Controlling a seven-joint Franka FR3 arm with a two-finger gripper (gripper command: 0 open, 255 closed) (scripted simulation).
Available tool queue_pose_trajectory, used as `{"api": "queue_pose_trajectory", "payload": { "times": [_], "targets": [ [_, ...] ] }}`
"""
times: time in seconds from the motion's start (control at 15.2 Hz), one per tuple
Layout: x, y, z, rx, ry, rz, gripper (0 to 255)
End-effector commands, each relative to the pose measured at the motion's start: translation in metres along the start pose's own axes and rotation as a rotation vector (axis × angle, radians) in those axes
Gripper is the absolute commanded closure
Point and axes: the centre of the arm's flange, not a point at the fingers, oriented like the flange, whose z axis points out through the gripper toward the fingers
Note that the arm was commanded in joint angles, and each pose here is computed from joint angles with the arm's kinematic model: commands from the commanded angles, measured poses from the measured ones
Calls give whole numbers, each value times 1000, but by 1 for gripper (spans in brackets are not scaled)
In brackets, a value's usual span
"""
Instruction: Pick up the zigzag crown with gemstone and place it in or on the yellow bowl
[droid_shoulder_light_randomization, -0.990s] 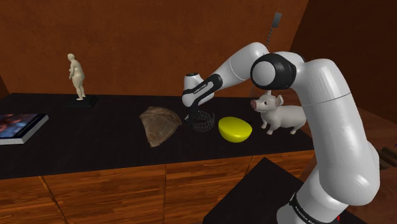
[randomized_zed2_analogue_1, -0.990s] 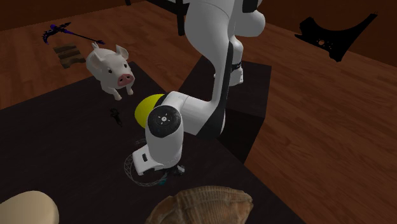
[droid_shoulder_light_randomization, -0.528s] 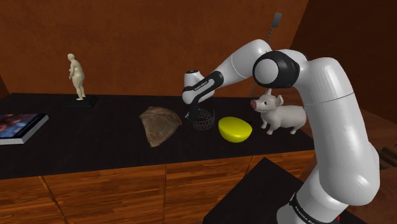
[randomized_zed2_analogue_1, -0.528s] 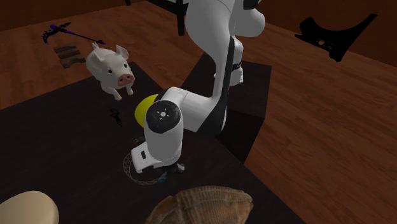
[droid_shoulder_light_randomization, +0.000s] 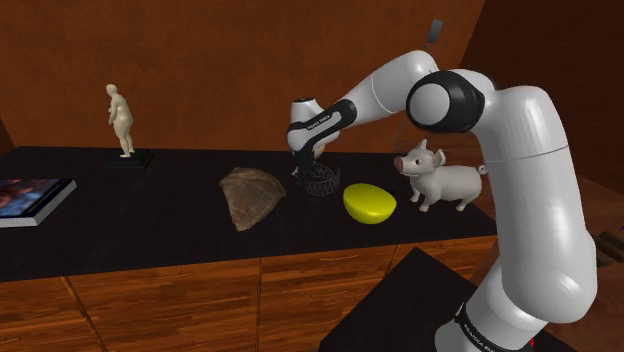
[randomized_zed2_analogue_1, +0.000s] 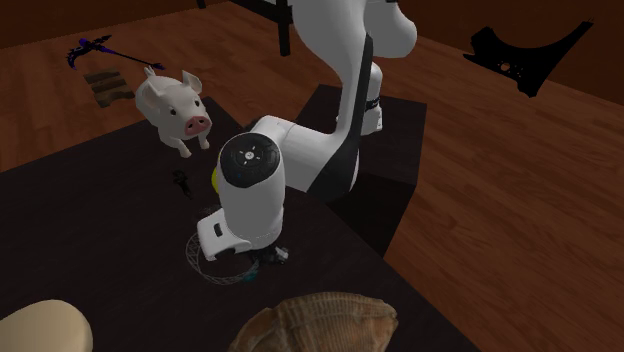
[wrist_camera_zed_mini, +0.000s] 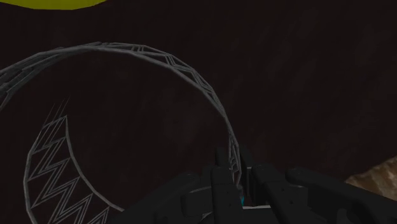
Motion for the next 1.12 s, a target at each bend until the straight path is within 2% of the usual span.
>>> {"api": "queue_pose_trajectory", "payload": {
  "times": [0.0, 1.06],
  "targets": [
    [-1, 1, -11, 0, 0, 0, 255],
    [-4, 14, -95, 0, 0, 0, 255]
  ]
}}
